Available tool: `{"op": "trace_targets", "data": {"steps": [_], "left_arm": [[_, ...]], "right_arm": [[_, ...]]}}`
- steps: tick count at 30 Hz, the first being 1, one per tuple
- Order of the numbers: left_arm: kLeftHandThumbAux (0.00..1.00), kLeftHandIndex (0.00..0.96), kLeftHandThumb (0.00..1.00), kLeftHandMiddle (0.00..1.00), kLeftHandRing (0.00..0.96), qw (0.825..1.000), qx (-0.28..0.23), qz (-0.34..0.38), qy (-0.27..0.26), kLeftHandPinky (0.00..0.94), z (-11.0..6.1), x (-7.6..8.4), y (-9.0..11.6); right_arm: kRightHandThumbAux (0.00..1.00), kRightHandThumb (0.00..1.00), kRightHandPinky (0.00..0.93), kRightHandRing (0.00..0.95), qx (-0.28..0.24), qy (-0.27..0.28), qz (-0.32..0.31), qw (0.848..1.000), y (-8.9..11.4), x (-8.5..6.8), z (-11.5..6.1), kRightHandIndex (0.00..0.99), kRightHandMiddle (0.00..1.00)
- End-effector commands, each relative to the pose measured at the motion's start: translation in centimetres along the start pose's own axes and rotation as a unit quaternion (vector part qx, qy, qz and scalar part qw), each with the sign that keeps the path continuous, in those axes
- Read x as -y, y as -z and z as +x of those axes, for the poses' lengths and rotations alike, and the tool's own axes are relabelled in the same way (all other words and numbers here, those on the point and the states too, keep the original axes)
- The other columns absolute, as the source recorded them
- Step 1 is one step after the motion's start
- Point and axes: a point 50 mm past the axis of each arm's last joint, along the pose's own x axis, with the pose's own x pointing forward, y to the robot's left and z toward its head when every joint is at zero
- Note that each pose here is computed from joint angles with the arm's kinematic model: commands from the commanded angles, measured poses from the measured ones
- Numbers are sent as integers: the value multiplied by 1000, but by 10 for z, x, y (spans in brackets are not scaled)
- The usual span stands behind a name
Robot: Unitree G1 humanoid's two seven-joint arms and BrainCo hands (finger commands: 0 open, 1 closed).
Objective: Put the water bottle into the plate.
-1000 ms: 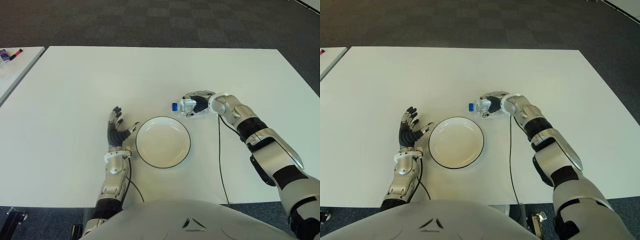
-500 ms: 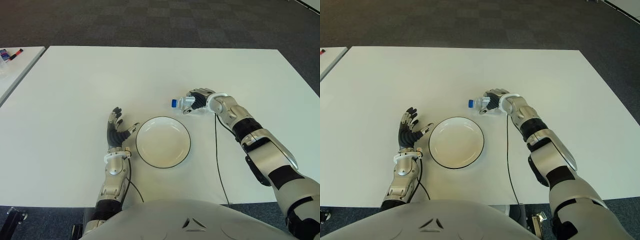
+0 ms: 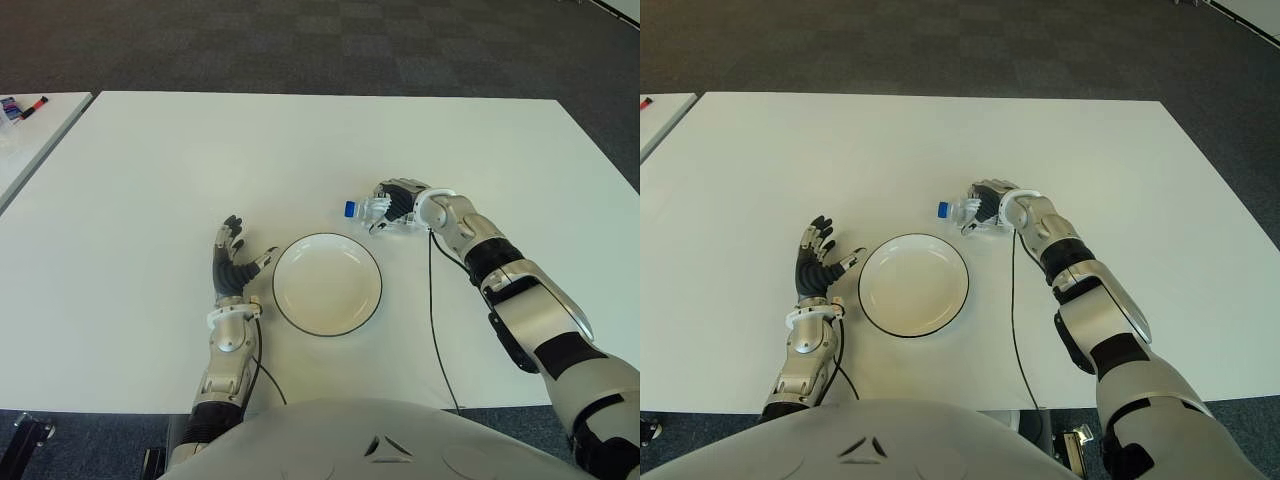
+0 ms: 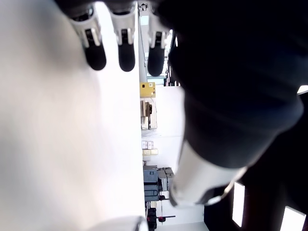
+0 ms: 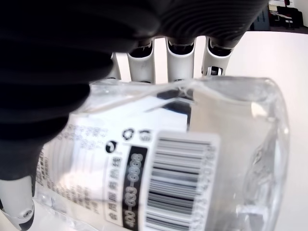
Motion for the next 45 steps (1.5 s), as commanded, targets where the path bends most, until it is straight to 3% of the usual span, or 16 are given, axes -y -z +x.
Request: {"op": "trace_targets", "data": {"steps": [1,7,20,25,28,34,41,45], "left_arm": [[973,138,0,159,129,1000,-11,-18,0,146,-4,9,2],[974,142,0,167,134,1000,-10,-22,-4,151,-4,9,2],[947,146,0,173,140,1000,-6,-14,-3,147,-4,9,2],[949,147,0,176,142,1000,-5,-14,-4,150,-4,9,2],[950,146,0,175,141,1000,-6,-17,-3,149,-4,9,2],[959,142,0,171,137,1000,-4,-15,0,141,-5,9,2],[960,136,0,160,131,1000,-5,-11,6,136,-5,9,3],[959,135,0,158,130,1000,-7,-13,5,141,-5,9,3]], "right_arm": [[659,949,638,512,5,0,18,1000,1,-8,0,399,473],[658,951,563,508,12,12,36,999,1,-7,0,395,488],[658,953,583,508,31,32,46,998,0,-7,-1,392,500],[658,954,622,512,38,37,51,997,0,-7,-2,388,501],[659,954,723,517,42,50,59,996,1,-7,-3,384,502],[659,954,810,523,46,76,85,992,1,-6,-5,384,503],[658,955,835,525,65,113,113,985,3,0,-11,386,505],[656,956,843,526,86,144,106,980,3,13,-20,390,507]]}}
